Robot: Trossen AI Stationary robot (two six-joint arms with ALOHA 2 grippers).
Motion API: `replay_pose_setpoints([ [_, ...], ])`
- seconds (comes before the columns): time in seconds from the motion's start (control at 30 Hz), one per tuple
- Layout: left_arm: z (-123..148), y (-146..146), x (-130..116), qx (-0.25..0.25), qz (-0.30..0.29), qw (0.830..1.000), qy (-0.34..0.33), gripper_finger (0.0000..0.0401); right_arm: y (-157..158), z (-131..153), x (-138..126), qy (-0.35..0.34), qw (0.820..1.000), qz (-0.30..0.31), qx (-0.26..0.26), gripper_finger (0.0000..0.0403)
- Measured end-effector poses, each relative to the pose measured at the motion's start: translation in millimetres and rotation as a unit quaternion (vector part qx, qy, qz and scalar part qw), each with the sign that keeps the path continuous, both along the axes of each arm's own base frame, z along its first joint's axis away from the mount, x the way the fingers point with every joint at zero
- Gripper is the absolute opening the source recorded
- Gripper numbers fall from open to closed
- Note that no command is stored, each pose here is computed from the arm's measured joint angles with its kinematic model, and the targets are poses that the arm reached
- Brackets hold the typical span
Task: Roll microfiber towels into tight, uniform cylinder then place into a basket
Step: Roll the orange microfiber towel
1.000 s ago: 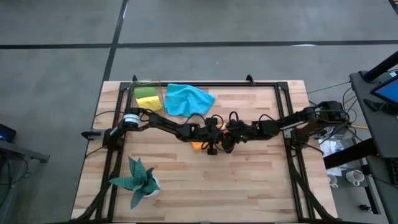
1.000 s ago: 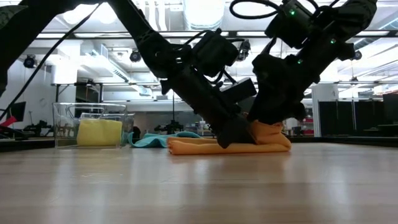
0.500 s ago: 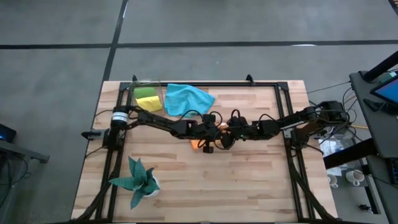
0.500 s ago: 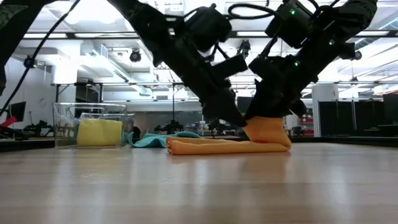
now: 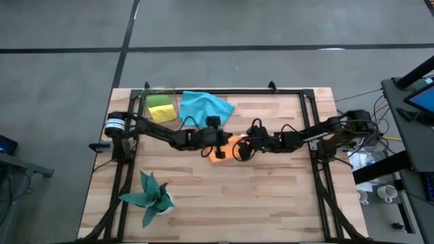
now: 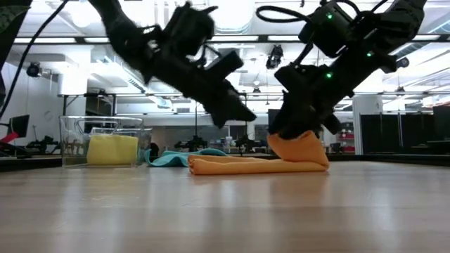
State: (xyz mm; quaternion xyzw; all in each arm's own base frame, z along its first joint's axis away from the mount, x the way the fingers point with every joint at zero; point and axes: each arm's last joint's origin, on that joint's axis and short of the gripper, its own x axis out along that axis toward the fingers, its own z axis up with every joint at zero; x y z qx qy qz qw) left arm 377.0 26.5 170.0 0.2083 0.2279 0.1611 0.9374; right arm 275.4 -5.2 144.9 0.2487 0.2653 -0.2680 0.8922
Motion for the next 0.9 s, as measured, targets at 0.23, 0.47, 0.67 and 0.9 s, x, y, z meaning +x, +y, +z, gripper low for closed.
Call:
replay_pose_setpoints([
  [0.23,-20.4,13.8,-8.2,-0.051,-0.079,0.995,-0.022,0.0000,0.1,-7.8,3.7,-0.006,1.000,0.001,-0.001,0.0178],
  [0.47,-25.9,16.3,-5.8,-0.056,-0.075,0.995,-0.026,0.0000,-1.9,-4.3,8.3,-0.034,0.999,0.011,-0.025,0.0178],
  [0.67,-23.8,11.8,-8.2,-0.065,-0.073,0.995,-0.029,0.0000,0.6,17.3,-1.6,-0.027,0.996,0.041,-0.068,0.0178],
  [0.9,-20.9,-2.2,-6.2,-0.070,-0.103,0.992,-0.031,0.0000,22.9,28.8,-43.4,0.057,0.991,-0.021,-0.116,0.0121],
])
